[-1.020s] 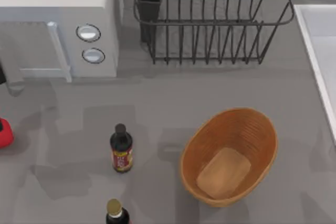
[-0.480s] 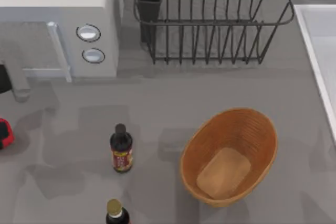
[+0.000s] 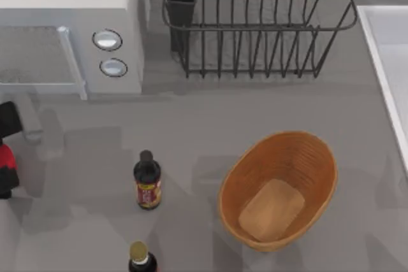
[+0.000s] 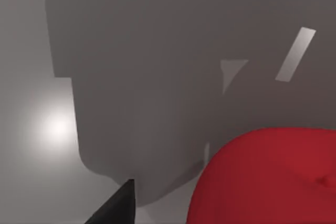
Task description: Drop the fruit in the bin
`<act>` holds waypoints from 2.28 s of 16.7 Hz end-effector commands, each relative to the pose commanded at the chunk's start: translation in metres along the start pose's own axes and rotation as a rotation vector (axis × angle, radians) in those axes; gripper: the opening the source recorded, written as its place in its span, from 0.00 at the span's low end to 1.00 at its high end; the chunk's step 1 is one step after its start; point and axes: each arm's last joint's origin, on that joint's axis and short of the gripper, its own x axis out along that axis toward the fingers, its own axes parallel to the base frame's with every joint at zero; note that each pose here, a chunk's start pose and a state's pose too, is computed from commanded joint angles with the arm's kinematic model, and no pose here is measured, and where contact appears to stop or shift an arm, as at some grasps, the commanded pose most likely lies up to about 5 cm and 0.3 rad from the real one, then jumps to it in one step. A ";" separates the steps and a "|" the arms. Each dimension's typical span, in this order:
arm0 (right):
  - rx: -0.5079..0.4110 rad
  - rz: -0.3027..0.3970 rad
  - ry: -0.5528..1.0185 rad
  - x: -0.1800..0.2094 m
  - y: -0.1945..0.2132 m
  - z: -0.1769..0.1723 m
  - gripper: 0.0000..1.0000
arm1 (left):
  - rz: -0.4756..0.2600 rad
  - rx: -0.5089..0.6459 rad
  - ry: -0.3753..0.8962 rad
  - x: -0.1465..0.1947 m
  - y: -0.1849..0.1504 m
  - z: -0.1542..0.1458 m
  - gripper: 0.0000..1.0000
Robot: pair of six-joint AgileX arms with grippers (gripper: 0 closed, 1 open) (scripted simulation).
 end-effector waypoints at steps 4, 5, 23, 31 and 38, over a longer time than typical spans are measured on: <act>0.000 0.000 0.000 0.000 0.000 0.000 1.00 | 0.000 0.000 0.000 0.000 0.000 0.000 0.92; 0.000 0.000 0.000 0.000 0.000 0.000 1.00 | 0.000 0.000 0.000 0.000 0.000 0.000 0.85; 0.000 0.000 0.000 0.000 0.000 0.000 1.00 | 0.000 0.000 0.000 0.000 0.000 0.000 0.00; 0.000 0.000 0.000 0.000 0.000 0.000 1.00 | 0.076 -0.033 -0.013 -0.049 -0.006 -0.010 0.00; 0.000 0.000 0.000 0.000 0.000 0.000 1.00 | 0.200 -0.041 -0.048 -0.143 -0.009 -0.013 0.00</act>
